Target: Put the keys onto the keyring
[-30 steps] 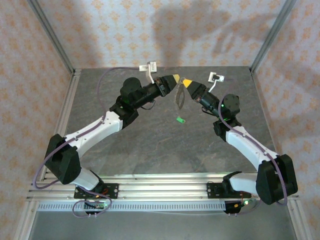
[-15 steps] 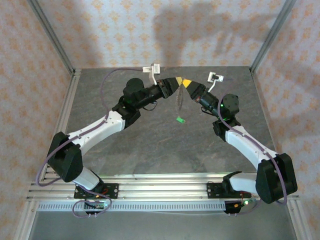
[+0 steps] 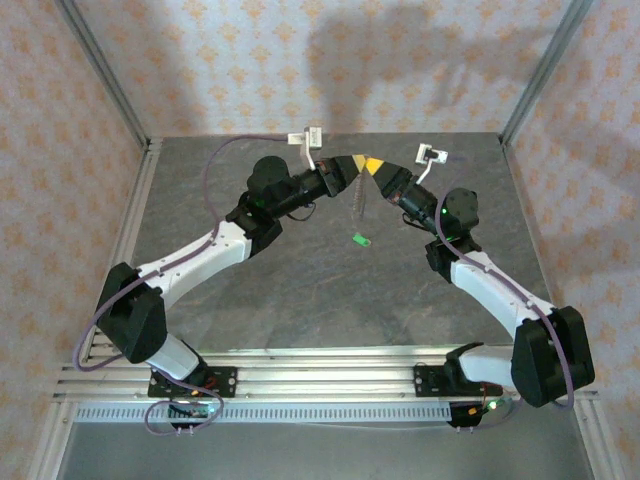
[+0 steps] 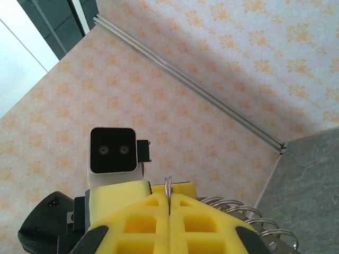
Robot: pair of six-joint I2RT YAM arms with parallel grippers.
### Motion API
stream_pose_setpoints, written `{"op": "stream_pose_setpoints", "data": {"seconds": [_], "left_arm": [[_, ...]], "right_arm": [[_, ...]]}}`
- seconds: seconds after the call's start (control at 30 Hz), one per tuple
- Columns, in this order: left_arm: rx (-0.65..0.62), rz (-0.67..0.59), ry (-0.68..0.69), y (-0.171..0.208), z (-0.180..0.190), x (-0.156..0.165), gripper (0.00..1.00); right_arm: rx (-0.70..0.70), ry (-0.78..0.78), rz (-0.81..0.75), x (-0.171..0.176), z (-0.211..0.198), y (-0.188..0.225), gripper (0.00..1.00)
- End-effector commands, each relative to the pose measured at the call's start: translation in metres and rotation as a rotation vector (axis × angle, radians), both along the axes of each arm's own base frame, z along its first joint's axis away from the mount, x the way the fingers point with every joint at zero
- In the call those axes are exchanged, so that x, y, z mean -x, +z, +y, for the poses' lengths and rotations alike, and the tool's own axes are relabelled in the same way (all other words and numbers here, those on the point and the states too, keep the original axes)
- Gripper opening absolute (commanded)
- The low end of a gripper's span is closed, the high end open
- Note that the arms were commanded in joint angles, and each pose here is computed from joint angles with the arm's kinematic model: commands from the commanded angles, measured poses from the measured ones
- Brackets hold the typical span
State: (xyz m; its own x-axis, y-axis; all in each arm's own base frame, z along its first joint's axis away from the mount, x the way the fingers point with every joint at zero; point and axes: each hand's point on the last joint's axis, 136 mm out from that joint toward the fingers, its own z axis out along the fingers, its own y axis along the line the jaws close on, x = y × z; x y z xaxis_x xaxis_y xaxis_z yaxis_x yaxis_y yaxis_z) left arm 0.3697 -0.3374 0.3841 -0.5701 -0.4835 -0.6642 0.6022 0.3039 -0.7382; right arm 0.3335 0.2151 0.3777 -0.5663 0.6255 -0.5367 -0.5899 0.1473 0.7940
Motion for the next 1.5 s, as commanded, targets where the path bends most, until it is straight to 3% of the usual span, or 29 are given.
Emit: {"op": "stream_pose_setpoints", "data": {"seconds": [0.0,0.27,0.4,0.53,0.73,0.83,1.0,1.03,1.13,1.2,1.47], "left_arm": [[0.037,-0.076,-0.053,0.026,-0.009,0.011,0.18],[0.032,-0.09,-0.078,0.026,-0.013,0.016,0.1],[0.032,-0.099,-0.099,0.027,-0.017,0.019,0.18],[0.025,-0.117,-0.104,0.029,-0.017,0.02,0.19],[0.019,-0.123,-0.116,0.029,-0.02,0.02,0.1],[0.012,-0.126,-0.121,0.028,-0.022,0.02,0.0],[-0.019,-0.143,-0.124,0.024,-0.023,0.02,0.0],[-0.033,-0.151,-0.119,0.023,-0.022,0.021,0.0],[-0.087,-0.177,-0.109,0.018,-0.018,0.023,0.0],[-0.112,-0.191,-0.101,0.015,-0.014,0.024,0.0],[-0.145,-0.249,-0.077,0.006,0.006,0.032,0.0]], "right_arm": [[-0.028,0.018,-0.084,0.008,0.001,0.025,0.0],[-0.022,0.021,-0.082,0.008,0.002,0.024,0.0],[-0.018,0.025,-0.078,0.008,0.003,0.023,0.0],[-0.013,0.031,-0.074,0.008,0.003,0.021,0.0],[-0.006,0.041,-0.074,0.009,0.005,0.021,0.0],[-0.003,0.044,-0.073,0.01,0.005,0.021,0.0],[0.007,0.049,-0.073,0.011,0.006,0.022,0.0],[0.014,0.041,-0.071,0.011,0.005,0.022,0.03],[0.04,-0.011,-0.065,0.008,-0.008,0.022,0.33],[0.039,-0.067,-0.074,0.01,-0.027,0.03,0.43],[0.088,-0.21,0.04,-0.002,-0.067,0.017,0.49]]}}
